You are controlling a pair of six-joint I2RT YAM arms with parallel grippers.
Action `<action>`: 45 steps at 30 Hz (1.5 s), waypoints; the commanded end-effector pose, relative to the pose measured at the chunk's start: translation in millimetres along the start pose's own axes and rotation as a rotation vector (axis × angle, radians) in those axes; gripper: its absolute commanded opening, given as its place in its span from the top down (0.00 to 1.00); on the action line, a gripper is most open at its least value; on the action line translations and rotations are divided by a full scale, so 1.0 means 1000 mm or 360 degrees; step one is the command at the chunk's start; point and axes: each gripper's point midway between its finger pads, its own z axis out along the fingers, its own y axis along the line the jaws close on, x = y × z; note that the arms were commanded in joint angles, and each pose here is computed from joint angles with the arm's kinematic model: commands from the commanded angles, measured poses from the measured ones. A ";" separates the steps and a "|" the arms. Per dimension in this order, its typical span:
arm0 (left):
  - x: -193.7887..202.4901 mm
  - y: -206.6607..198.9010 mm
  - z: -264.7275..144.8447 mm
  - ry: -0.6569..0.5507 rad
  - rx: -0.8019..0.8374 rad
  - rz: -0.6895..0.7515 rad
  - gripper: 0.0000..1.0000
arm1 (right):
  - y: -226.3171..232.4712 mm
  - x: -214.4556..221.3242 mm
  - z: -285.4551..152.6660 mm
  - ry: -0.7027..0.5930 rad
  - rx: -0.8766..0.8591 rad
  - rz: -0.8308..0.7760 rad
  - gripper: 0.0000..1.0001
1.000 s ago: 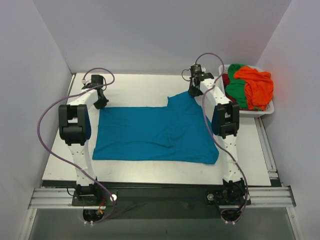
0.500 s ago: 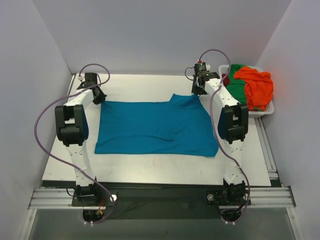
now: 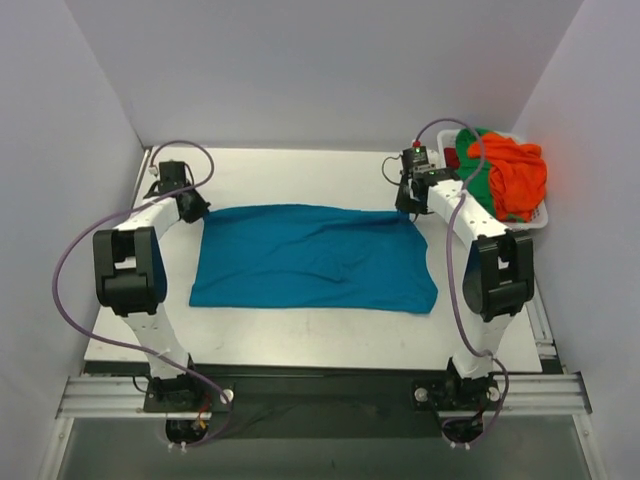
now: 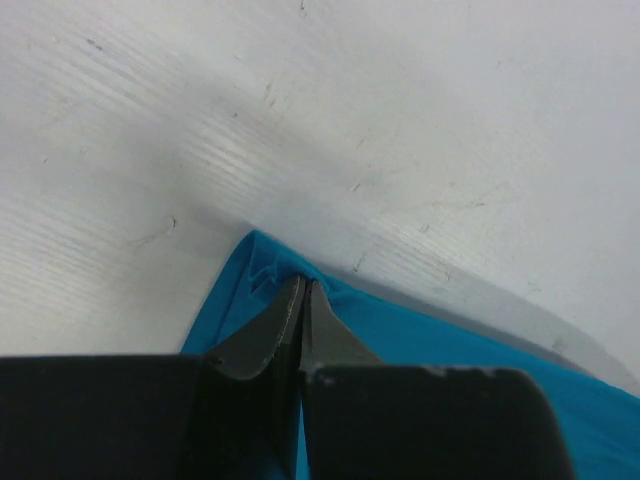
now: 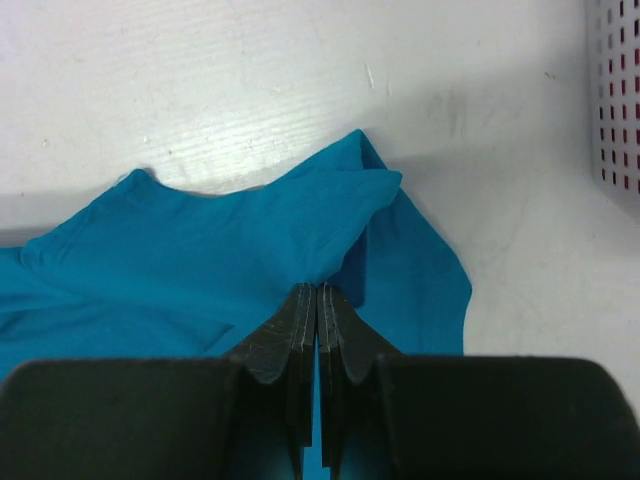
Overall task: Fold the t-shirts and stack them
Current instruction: Fold the other side of the tshirt into a rectangle
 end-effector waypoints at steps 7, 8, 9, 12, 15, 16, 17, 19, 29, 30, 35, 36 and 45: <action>-0.008 0.008 -0.048 -0.0157 0.0057 -0.0065 1.00 | -0.011 0.024 -0.045 -0.0099 -0.0017 0.0114 1.00; -0.005 0.013 -0.052 -0.0157 0.0039 -0.0068 1.00 | -0.012 0.035 -0.044 -0.0072 -0.0018 0.0105 1.00; -0.002 0.017 -0.053 -0.0153 0.0024 -0.0074 1.00 | -0.012 0.037 -0.048 -0.0081 -0.0028 0.0108 1.00; 0.003 0.027 -0.061 -0.0159 -0.0006 -0.0099 1.00 | -0.013 0.047 -0.052 -0.0079 -0.0027 0.0111 1.00; 0.004 0.034 -0.069 -0.0181 -0.0037 -0.0125 1.00 | -0.015 0.057 -0.054 -0.0068 -0.0018 0.0117 1.00; 0.007 0.039 -0.070 -0.0169 -0.0054 -0.0134 1.00 | -0.015 0.061 -0.055 -0.0063 -0.0017 0.0114 1.00; 0.008 0.040 -0.071 -0.0170 -0.0059 -0.0139 1.00 | -0.016 0.061 -0.055 -0.0069 -0.0015 0.0121 1.00; 0.010 0.043 -0.075 -0.0172 -0.0074 -0.0148 1.00 | -0.019 0.067 -0.056 -0.0062 -0.0004 0.0128 1.00; 0.024 0.053 -0.083 -0.0139 -0.0106 -0.0163 1.00 | -0.029 0.082 -0.059 -0.0048 0.0035 0.0143 1.00; 0.025 0.054 -0.084 -0.0135 -0.0112 -0.0168 1.00 | -0.029 0.083 -0.059 -0.0049 0.0032 0.0143 1.00; 0.031 0.061 -0.089 -0.0133 -0.0143 -0.0177 1.00 | -0.032 0.092 -0.058 -0.0026 0.0042 0.0148 1.00; 0.035 0.064 -0.088 -0.0122 -0.0159 -0.0190 1.00 | -0.033 0.095 -0.057 -0.0016 0.0044 0.0150 1.00; 0.049 0.072 -0.089 -0.0090 -0.0164 -0.0250 1.00 | -0.033 0.121 -0.050 0.0057 -0.0001 0.0156 1.00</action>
